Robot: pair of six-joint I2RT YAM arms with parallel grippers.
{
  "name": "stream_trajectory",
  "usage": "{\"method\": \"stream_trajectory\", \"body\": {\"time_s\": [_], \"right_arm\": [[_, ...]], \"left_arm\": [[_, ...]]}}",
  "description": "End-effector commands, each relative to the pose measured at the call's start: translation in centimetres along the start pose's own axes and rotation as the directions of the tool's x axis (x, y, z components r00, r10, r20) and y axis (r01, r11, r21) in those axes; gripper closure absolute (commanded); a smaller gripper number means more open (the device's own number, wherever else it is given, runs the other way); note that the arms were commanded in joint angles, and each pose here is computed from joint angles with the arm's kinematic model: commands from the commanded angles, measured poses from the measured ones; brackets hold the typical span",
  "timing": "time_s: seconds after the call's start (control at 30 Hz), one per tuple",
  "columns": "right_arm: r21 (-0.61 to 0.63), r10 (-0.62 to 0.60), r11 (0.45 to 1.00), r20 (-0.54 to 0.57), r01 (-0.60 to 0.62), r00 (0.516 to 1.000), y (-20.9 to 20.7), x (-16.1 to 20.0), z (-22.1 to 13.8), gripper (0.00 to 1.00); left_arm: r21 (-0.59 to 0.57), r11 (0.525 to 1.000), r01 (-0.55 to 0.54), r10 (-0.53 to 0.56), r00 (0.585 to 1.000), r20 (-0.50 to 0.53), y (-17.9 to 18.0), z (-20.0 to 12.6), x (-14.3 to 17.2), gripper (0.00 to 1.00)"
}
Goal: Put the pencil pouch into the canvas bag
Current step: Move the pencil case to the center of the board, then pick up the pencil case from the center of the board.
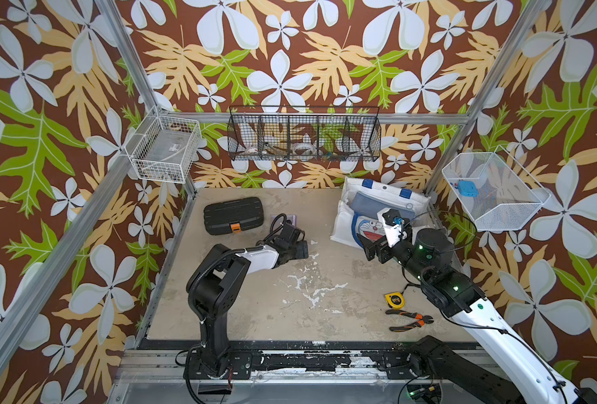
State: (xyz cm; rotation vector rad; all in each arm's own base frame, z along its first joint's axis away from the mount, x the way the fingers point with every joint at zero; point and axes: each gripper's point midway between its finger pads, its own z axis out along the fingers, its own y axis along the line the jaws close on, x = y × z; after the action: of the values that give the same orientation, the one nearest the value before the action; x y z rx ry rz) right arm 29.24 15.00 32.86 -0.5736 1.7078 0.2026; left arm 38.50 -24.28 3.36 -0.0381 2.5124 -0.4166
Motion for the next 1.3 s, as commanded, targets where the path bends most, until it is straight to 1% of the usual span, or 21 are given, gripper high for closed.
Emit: {"method": "stream_trajectory", "body": {"time_s": [0.0,0.07,0.13,0.2,0.27,0.37,0.43,0.5,0.57,0.63,0.7,0.83,0.87,0.93,1.07,1.27], "right_arm": [[-0.007,0.022,1.0,0.014,-0.022,1.0,0.2,0.1,-0.6,0.0],[-0.012,0.035,0.999,0.028,-0.034,0.999,0.3,0.1,-1.0,0.0],[-0.014,0.044,0.999,0.032,-0.044,0.999,0.3,0.2,-1.2,0.0],[-0.017,0.045,0.999,0.03,-0.044,0.999,0.4,0.1,-1.4,0.01],[-0.009,0.042,0.999,0.028,-0.042,0.999,0.2,0.0,-1.7,0.01],[-0.003,0.042,0.999,0.029,-0.042,0.999,0.2,0.3,-2.1,0.01],[-0.002,0.044,0.999,0.024,-0.044,0.999,0.2,0.5,-2.1,0.01],[-0.003,0.047,0.999,0.015,-0.047,0.999,0.2,0.9,-2.0,0.0],[-0.003,0.047,0.999,0.011,-0.047,0.999,0.3,1.2,-1.9,0.0],[-0.003,0.044,0.999,0.004,-0.044,0.999,0.3,1.6,-1.8,0.0],[-0.007,0.045,0.999,0.0,-0.045,0.999,0.4,1.8,-1.8,0.0],[0.001,0.035,0.999,-0.012,-0.035,0.999,0.4,2.3,-1.8,0.0],[0.005,0.032,0.999,-0.014,-0.031,0.999,0.3,2.5,-1.7,0.0],[0.007,0.028,1.0,-0.018,-0.028,0.999,0.3,2.8,-1.5,0.0],[0.002,0.034,0.999,-0.016,-0.034,0.999,0.4,2.8,-1.2,0.01],[0.035,0.026,0.999,-0.006,-0.026,1.0,-0.1,2.9,-1.6,0.01]], "left_arm": [[-0.046,0.999,-0.019,0.016,0.997,-0.071,0.0,-1.6,4.2,0.17],[-0.123,0.989,-0.083,0.079,0.996,-0.042,0.4,-2.1,4.3,0.22],[-0.222,0.965,-0.137,0.127,0.99,-0.057,1.7,-1.8,4.8,0.25],[-0.248,0.957,-0.152,0.145,0.988,-0.046,1.7,-1.8,4.4,0.3],[-0.236,0.961,-0.143,0.143,0.99,-0.015,1.1,-2.5,3.4,0.32],[-0.228,0.964,-0.14,0.15,0.988,0.026,0.0,-3.4,1.6,0.32],[-0.25,0.957,-0.148,0.165,0.985,0.05,-0.4,-3.7,0.2,0.28],[-0.272,0.949,-0.16,0.184,0.981,0.062,-0.8,-3.6,-0.9,0.25],[-0.297,0.939,-0.171,0.201,0.977,0.073,-0.9,-3.0,-1.7,0.24],[-0.349,0.919,-0.184,0.216,0.975,0.055,-0.1,-1.7,-1.8,0.24],[-0.4,0.894,-0.202,0.24,0.97,0.045,0.6,-0.8,-1.9,0.27],[-0.414,0.884,-0.215,0.249,0.968,0.029,1.4,-0.5,-1.0,0.32],[-0.413,0.884,-0.218,0.249,0.968,0.023,1.6,-0.5,-0.7,0.33],[-0.404,0.888,-0.219,0.244,0.97,0.009,2.0,-0.4,0.0,0.41],[-0.386,0.896,-0.22,0.231,0.973,-0.018,2.6,0.0,1.5,0.51],[-0.355,0.91,-0.214,0.209,0.977,-0.051,2.9,0.9,3.2,0.74]]}}
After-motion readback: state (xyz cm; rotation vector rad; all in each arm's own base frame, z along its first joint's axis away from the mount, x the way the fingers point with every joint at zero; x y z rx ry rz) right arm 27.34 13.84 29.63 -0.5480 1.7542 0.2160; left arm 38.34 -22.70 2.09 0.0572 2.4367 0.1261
